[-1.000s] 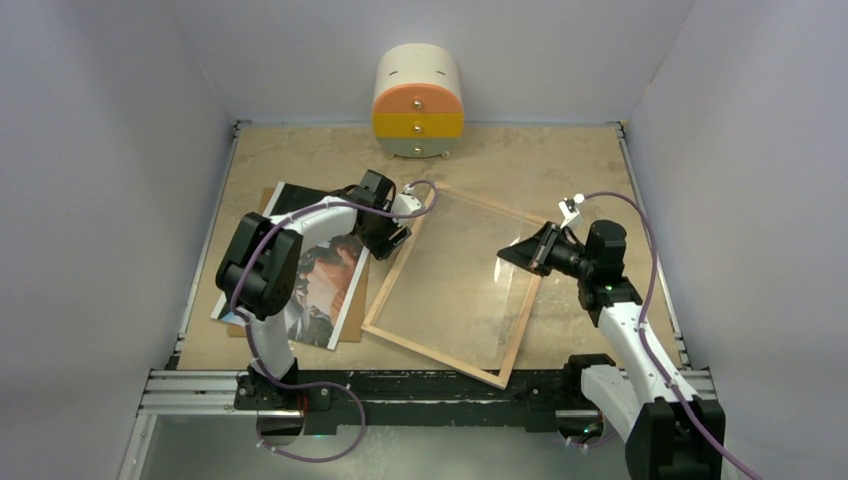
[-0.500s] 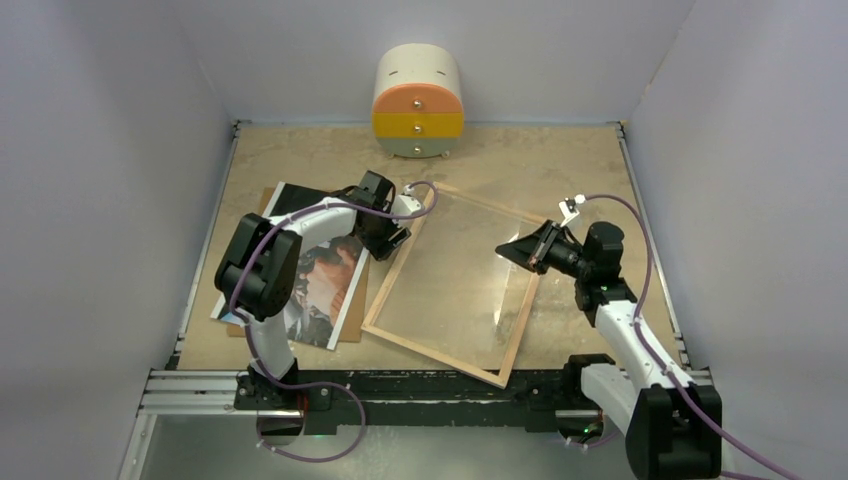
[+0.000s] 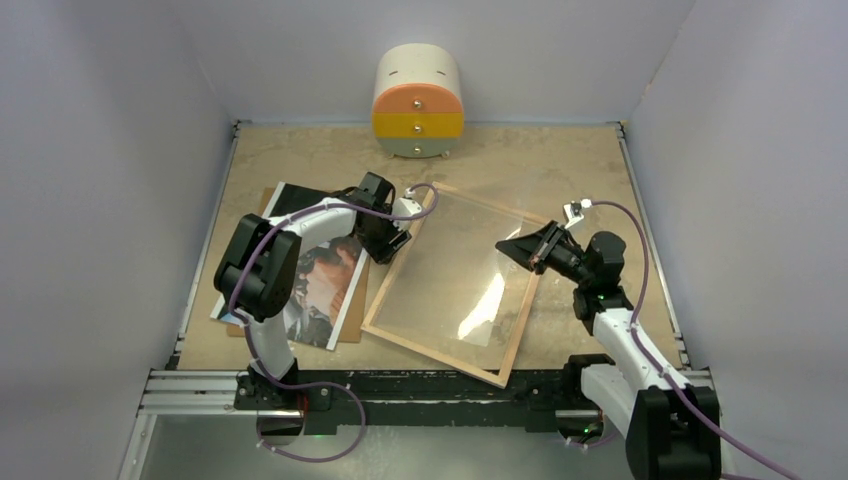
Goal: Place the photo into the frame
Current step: Place the photo frame item in the photo frame.
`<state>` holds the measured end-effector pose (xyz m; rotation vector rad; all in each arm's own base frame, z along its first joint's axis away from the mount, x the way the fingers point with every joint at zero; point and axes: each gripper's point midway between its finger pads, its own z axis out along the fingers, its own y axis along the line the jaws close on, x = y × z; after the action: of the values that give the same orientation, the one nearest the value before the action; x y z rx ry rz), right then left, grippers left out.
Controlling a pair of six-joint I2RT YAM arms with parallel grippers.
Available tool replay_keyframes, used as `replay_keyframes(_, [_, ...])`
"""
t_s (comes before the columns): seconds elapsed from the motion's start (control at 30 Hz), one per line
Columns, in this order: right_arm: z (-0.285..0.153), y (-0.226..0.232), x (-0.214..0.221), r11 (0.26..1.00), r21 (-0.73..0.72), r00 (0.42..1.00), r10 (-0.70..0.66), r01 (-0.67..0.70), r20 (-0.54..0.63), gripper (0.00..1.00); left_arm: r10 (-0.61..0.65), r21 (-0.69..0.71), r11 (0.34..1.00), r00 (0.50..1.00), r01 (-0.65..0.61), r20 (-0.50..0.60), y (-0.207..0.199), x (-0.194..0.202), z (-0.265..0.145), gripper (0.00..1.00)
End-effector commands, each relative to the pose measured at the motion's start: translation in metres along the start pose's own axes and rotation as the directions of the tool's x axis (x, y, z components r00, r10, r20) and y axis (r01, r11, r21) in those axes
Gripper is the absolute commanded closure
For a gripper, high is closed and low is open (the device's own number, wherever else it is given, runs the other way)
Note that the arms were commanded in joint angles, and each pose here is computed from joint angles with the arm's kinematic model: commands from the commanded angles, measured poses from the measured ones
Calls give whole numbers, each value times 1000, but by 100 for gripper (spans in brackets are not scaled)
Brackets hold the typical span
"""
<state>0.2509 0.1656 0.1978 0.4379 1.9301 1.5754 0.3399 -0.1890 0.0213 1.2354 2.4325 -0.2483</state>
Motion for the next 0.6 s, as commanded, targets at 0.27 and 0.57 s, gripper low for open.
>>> replay_keyframes(0.27, [5,25,-7,996,-67,998,-61,64,34,100,3,40,999,1000,-4,16,-10,-5,-8,44])
replay_keyframes(0.57, [6,15,-5,996,-45,997,-77,78,27,100,-7,45,999,1000,6,22,-9,-6,-10,46])
